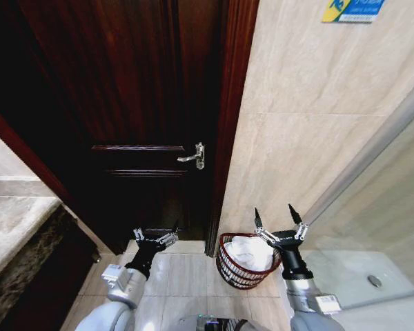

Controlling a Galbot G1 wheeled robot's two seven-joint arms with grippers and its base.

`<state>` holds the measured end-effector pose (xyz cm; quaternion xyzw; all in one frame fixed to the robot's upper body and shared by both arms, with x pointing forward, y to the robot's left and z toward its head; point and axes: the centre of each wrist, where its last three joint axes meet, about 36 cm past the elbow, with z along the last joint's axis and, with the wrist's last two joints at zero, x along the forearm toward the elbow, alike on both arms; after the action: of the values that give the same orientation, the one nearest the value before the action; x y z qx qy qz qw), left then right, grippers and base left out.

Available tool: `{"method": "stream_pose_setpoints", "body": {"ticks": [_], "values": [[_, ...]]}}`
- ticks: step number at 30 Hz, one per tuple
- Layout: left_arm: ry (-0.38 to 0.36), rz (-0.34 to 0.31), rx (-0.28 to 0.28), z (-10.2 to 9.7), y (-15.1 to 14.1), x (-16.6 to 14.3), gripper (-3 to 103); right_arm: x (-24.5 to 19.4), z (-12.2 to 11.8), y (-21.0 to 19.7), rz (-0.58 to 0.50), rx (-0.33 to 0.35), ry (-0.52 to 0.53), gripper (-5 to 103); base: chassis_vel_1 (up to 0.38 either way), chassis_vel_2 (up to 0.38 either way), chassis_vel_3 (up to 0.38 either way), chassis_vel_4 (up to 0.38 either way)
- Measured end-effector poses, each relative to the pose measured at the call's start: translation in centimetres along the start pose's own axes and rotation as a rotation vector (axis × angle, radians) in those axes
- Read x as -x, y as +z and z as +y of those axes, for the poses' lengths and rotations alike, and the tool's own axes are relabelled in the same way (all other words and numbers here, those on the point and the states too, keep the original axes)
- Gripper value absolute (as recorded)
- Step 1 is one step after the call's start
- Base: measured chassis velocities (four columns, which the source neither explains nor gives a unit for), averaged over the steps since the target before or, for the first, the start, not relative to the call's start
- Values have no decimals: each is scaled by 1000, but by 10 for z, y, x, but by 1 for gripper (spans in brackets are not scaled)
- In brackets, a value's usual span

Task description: Discard the used towel into the hamper.

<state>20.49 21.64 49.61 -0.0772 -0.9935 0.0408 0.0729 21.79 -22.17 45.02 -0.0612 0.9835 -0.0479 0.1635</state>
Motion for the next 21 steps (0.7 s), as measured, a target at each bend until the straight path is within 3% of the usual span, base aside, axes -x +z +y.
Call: {"method": "stream_pose_setpoints", "body": {"ticks": [6, 21], "values": [[0, 0, -1, 0, 0, 0, 100, 0, 0, 0, 0, -1, 0, 100, -116, -125, 126, 115], [0, 0, 0, 0, 0, 0, 100, 0, 0, 0, 0, 0, 0, 100, 16, 19, -12, -11]]}}
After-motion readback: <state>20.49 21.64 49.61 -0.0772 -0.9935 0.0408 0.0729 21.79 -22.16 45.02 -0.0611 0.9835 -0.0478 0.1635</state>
